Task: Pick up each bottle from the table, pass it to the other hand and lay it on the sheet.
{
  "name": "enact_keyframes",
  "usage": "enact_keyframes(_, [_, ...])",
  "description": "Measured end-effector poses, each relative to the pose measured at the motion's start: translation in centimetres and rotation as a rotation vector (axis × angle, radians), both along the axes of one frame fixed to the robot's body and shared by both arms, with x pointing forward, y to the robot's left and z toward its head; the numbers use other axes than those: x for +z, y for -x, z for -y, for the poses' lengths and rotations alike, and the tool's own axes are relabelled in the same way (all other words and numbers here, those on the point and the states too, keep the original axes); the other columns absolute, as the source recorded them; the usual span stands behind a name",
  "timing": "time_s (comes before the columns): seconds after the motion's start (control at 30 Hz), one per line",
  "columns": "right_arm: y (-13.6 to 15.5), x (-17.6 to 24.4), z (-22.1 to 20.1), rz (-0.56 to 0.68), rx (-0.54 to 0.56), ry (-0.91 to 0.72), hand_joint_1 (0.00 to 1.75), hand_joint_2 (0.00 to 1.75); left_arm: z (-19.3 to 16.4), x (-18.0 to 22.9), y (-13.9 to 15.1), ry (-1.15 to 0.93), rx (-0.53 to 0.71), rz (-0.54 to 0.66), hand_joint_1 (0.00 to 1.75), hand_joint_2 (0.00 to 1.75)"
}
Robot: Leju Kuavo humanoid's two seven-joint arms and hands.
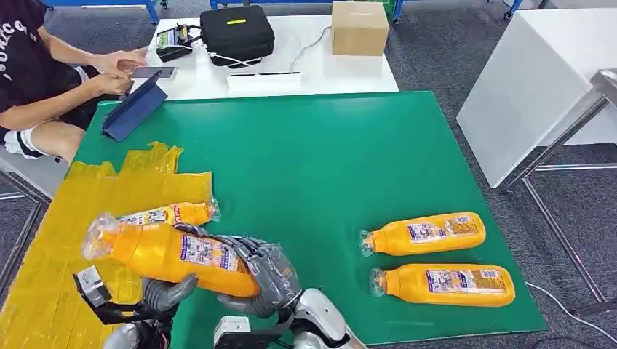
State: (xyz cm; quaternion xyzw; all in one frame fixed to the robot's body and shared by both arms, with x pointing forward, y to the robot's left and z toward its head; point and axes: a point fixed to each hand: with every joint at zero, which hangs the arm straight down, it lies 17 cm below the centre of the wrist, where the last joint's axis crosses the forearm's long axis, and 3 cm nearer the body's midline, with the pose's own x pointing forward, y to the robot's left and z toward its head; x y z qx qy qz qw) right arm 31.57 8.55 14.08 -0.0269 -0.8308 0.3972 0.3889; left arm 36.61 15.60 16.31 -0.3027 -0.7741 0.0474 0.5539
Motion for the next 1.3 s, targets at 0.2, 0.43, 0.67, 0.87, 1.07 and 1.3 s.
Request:
enact_keyframes(0.2, [-0.4, 0.5, 0.4, 0.004, -0.020, -0.030, 0.00, 1.75, -0.9, 1.4, -0.4, -0.013, 0.075, 0.049, 1.75, 1.75])
enact_keyframes(0.43, [-1.2, 1.4, 1.9, -0.004, -0.077, -0.088, 0.00, 1.75, -2.7, 4.0, -1.4, -0.184, 0.301, 0.152, 1.75, 1.75])
enact_keyframes(0.67, [-2.7, 3.6, 5.8, -0.035, -0.188, -0.228, 0.00, 1.75, -6.9, 7.7, -2.0, -0.725, 0.825, 0.336, 1.75, 1.75])
enact_keyframes(0.87, [-3.9, 5.1, 9.9, -0.048, -0.287, -0.322, 0.00, 1.75, -7.4, 9.8, -2.4, -1.311, 1.099, 0.475, 1.75, 1.75])
enact_keyframes(1.07, [-4.4, 6.0, 12.8, -0.033, -0.350, -0.349, 0.00, 1.75, -8.4, 7.8, -3.6, -1.614, 1.110, 0.453, 1.75, 1.75])
enact_keyframes(1.3, [-4.7, 6.2, 14.9, -0.022, -0.405, -0.344, 0.00, 1.75, -10.4, 2.2, -5.3, -1.887, 0.936, 0.275, 1.75, 1.75])
